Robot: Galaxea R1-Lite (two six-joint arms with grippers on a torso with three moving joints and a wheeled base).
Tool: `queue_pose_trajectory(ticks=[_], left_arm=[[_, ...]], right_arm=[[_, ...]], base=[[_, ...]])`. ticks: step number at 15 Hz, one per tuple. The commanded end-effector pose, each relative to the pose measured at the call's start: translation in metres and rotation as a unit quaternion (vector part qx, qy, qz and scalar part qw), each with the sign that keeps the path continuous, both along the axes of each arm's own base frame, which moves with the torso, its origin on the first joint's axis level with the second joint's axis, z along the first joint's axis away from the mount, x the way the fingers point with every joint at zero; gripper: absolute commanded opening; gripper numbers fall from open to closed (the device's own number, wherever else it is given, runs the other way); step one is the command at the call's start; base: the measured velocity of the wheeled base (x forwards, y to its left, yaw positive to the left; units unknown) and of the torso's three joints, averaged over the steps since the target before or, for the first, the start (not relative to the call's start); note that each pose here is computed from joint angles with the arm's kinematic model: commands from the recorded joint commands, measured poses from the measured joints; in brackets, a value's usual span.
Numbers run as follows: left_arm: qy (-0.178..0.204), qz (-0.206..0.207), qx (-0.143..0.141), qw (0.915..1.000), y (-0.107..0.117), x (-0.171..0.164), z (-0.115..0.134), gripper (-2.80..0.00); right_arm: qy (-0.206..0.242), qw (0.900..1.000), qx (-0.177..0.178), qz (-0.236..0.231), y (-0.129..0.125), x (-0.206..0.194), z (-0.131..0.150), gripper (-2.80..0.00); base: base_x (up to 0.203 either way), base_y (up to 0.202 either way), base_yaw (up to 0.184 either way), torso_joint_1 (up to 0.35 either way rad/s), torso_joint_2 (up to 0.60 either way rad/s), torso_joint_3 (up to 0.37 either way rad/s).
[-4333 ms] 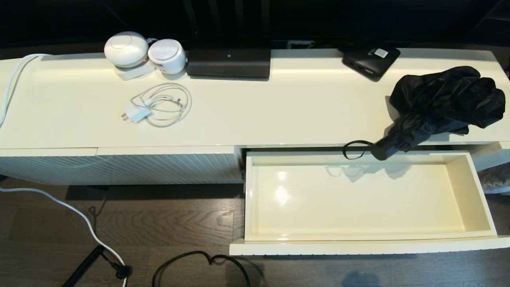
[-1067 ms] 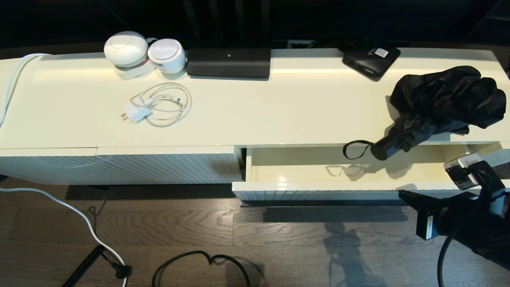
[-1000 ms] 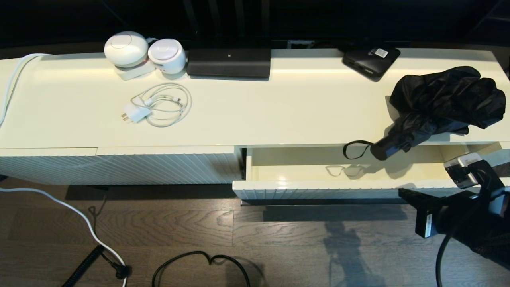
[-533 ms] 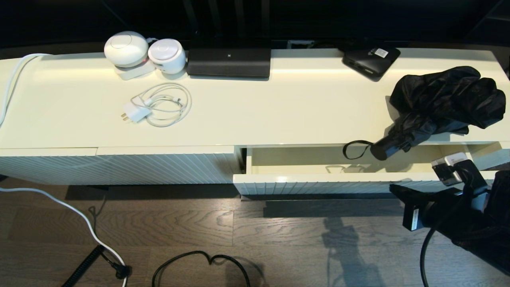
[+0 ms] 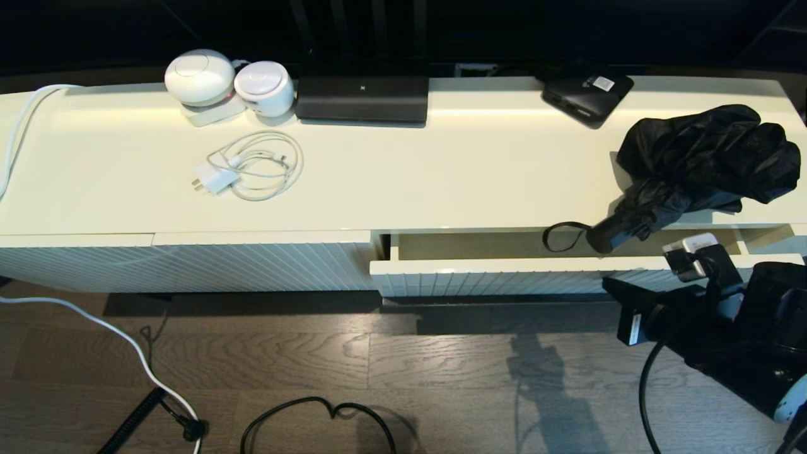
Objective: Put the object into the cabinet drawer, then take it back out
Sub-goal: Close the drawer
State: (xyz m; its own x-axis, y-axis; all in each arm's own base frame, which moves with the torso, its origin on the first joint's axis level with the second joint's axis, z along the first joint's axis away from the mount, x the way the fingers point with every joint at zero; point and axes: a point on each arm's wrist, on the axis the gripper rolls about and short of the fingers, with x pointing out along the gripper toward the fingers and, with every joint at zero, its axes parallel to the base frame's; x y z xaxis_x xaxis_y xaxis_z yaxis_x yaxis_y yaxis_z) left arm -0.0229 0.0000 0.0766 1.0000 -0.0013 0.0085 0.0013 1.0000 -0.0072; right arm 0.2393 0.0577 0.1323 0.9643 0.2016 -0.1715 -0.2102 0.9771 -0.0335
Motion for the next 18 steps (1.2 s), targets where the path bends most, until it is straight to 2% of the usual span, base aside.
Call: queue_pose_trajectory(ticks=[1,8,18], left_arm=[[0.0,0.0,0.0,1.0,0.0,0.0,0.0,-2.8],[0.0,0.001,0.0,1.0,0.0,0.0,0.0,-2.8],[0.0,0.0,0.0,1.0,0.0,0.0,0.0,-2.8]], right_arm=[[0.009,1.0,-0.002,-0.002,0.001,0.006,-0.007,-2.8],[-0.008,1.0,0.003,-0.017,-0.002,0.035,-0.015,-2.8],[-0.038,0.999,0.009,-0.017,-0.003,0.06,-0.004,-2.8]], base=[[0.0,0.0,0.0,0.0,0.0,0.0],[0.0,0.0,0.0,0.0,0.0,0.0],[0.0,0.0,0.0,0.0,0.0,0.0]])
